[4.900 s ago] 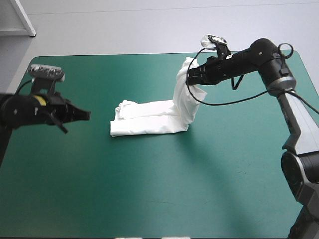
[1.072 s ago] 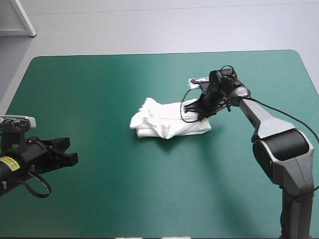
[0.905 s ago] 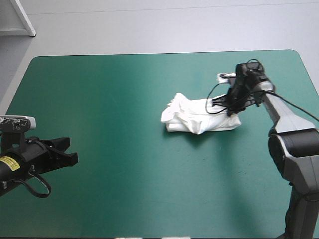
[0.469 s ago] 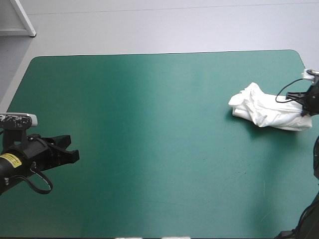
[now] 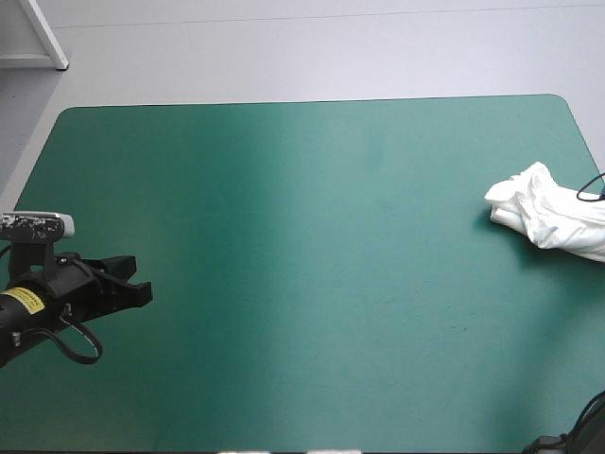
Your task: Fold the cloth
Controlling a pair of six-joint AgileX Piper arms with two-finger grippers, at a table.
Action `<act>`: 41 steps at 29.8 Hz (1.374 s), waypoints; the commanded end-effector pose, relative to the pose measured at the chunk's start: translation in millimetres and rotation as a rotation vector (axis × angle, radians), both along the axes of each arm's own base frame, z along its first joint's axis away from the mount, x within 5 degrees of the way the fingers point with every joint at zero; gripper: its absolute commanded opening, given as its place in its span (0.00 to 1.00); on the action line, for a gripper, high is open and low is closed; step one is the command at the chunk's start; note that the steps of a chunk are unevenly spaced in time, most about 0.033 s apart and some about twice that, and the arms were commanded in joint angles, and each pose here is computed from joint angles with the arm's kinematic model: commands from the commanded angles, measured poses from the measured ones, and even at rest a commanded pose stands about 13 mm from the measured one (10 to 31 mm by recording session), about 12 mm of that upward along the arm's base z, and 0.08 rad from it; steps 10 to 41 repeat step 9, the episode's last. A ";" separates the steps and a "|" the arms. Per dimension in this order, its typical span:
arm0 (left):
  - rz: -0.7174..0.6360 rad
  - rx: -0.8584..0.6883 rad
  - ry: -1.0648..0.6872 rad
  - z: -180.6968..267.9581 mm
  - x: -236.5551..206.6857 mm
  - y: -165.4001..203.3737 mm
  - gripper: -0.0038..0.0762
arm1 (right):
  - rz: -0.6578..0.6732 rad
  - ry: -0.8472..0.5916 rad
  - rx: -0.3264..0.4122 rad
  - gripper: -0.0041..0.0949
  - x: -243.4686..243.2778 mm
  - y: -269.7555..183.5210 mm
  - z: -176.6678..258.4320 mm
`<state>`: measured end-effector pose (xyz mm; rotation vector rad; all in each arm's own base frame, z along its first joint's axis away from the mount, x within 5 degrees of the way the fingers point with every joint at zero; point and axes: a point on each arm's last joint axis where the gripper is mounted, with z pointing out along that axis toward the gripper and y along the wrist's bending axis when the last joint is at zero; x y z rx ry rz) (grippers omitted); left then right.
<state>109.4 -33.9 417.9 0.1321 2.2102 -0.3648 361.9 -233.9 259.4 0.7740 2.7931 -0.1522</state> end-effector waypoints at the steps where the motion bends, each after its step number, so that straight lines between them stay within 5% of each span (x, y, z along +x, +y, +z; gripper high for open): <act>1: 0.005 -0.032 -0.080 11.3 1.5 -0.8 0.04 | -0.006 -0.127 -0.055 0.02 -6.2 0.4 39.3; 5: 0.006 -0.032 -0.082 11.5 1.6 -0.8 0.04 | 0.047 -0.146 -0.006 0.12 -2.8 6.5 38.3; 9: 0.001 -0.036 -0.077 11.3 1.3 -1.4 0.04 | 0.039 -0.127 0.007 0.46 -4.6 7.4 37.5; 41: 0.001 -0.036 -0.077 11.3 1.3 -1.4 0.04 | 0.039 -0.127 0.007 0.46 -4.6 7.4 37.5</act>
